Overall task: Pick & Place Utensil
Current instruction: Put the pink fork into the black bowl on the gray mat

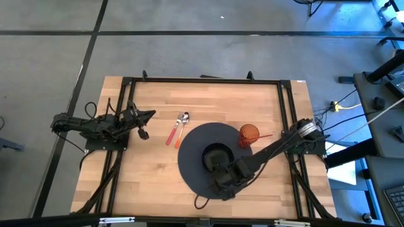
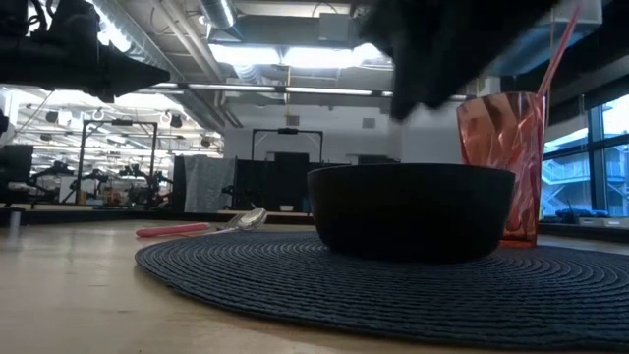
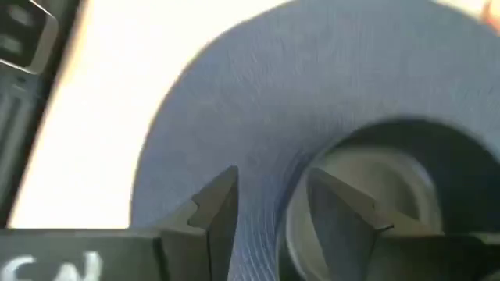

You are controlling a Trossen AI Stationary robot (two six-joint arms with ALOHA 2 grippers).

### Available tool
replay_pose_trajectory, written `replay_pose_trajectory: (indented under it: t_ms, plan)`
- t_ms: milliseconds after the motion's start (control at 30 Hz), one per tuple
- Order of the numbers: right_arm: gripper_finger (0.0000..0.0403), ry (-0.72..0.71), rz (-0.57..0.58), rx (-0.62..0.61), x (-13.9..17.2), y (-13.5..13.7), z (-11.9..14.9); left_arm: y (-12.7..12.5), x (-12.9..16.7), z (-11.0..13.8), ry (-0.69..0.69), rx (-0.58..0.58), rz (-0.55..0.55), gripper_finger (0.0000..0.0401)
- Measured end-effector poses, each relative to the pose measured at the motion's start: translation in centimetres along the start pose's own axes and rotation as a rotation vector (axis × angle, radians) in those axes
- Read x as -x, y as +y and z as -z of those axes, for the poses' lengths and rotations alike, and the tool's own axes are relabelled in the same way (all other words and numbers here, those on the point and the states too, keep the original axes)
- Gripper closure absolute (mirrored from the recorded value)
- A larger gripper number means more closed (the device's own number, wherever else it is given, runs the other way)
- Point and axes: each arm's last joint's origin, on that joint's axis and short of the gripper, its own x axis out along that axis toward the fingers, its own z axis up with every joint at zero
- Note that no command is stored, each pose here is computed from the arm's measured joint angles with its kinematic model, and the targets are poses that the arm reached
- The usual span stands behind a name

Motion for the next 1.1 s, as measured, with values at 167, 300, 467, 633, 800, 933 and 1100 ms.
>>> replay_pose_trajectory:
  t_ms: [167, 300, 467, 633, 800, 933, 1100]
  plan:
    - [0.0249, -0.125, -0.024, 0.112, 4.1, 2.2, -1.9, 0.0, 0.0, 0.0, 0.002, -0.002, 0.011, 0.0398]
    - [0.0259, -0.304, 0.027, 0.208, 10.6, 3.5, -2.3, -0.1, 0.0, 0.1, 0.001, -0.005, 0.044, 0.0398]
    - [0.0308, -0.529, 0.138, 0.186, 19.8, 2.4, -0.2, -0.1, 0.0, 0.1, 0.003, -0.006, 0.043, 0.0398]
    - [0.0391, -0.722, 0.156, 0.164, 25.9, -0.7, 4.1, -0.1, 0.0, 0.1, 0.005, -0.006, 0.026, 0.0398]
    - [0.0397, -0.898, 0.11, 0.097, 25.9, -5.3, 8.3, -0.1, 0.0, 0.1, 0.005, -0.006, 0.026, 0.0398]
    - [0.0398, -0.993, 0.09, 0.039, 24.9, -8.5, 12.8, -0.1, 0.0, 0.1, 0.005, -0.006, 0.026, 0.0398]
    - [0.04, -1.15, 0.135, -0.082, 24.2, -10.5, 18.0, -0.1, 0.0, 0.1, 0.006, -0.026, 0.021, 0.0398]
